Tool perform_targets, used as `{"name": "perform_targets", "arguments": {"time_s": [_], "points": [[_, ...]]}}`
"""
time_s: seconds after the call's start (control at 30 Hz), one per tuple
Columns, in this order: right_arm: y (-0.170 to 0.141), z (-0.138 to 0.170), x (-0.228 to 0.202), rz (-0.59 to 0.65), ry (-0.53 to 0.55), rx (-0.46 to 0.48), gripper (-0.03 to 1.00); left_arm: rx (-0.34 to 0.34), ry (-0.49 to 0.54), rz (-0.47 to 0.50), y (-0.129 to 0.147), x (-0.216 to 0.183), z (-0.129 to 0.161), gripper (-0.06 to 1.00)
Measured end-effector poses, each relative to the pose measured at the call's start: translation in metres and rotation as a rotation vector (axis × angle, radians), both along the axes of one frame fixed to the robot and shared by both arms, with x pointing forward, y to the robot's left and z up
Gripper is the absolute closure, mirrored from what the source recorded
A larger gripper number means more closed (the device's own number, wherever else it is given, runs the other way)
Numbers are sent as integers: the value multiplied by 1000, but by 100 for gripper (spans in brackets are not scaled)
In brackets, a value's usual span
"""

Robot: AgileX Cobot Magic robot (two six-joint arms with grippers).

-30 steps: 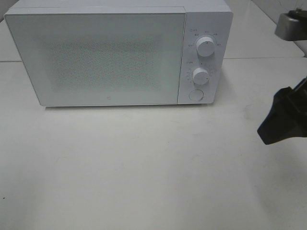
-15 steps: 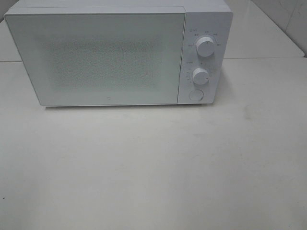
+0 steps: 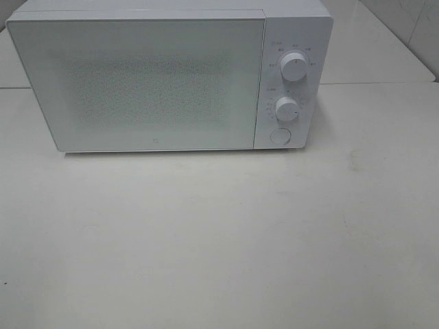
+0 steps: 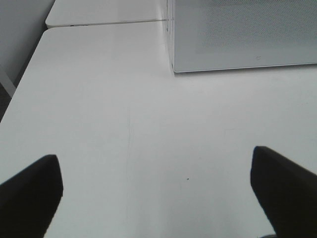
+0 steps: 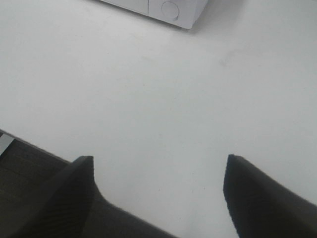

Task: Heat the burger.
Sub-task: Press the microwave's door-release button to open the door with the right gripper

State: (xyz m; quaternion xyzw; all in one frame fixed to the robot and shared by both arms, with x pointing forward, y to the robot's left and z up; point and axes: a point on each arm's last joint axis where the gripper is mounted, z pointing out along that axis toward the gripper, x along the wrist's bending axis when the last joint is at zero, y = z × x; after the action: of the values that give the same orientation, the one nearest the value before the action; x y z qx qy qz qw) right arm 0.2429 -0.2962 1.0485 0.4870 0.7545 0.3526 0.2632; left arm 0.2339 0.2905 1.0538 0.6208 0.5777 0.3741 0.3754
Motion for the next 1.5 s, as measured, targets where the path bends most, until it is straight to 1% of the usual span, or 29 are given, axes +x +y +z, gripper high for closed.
{"name": "perform_targets", "arguments": {"time_s": [0.07,0.23,0.4,0.43,0.47,0.53,0.6,0.63,1.33,1.43,1.5], "points": [[-1,1,-2,-1,-25,7,26,0,0,0,0,0,0,-3],[-2,0,-3,-16,-33,3,26,0,0,0,0,0,0,-3],[-2,0,-3,-107,-35,2,26,0,0,0,0,0,0,-3],[-3,0,-5,-145,-55,7,26,0,0,0,0,0,0,-3],[-3,0,-5,-145,-55,7,26,0,0,0,0,0,0,-3],[-4,0,-13,-187,-104,19,26,0,0,0,0,0,0,-3],[-4,0,-14,-200,-112,20,26,0,0,0,0,0,0,-3],[-4,0,-14,-226,-115,20,26,0,0,0,0,0,0,-3],[-4,0,-14,-236,-116,19,26,0,0,0,0,0,0,-3],[-4,3,-15,-238,-140,27,26,0,0,0,0,0,0,-3],[-3,12,-13,-255,-213,75,26,0,0,0,0,0,0,-3]]}}
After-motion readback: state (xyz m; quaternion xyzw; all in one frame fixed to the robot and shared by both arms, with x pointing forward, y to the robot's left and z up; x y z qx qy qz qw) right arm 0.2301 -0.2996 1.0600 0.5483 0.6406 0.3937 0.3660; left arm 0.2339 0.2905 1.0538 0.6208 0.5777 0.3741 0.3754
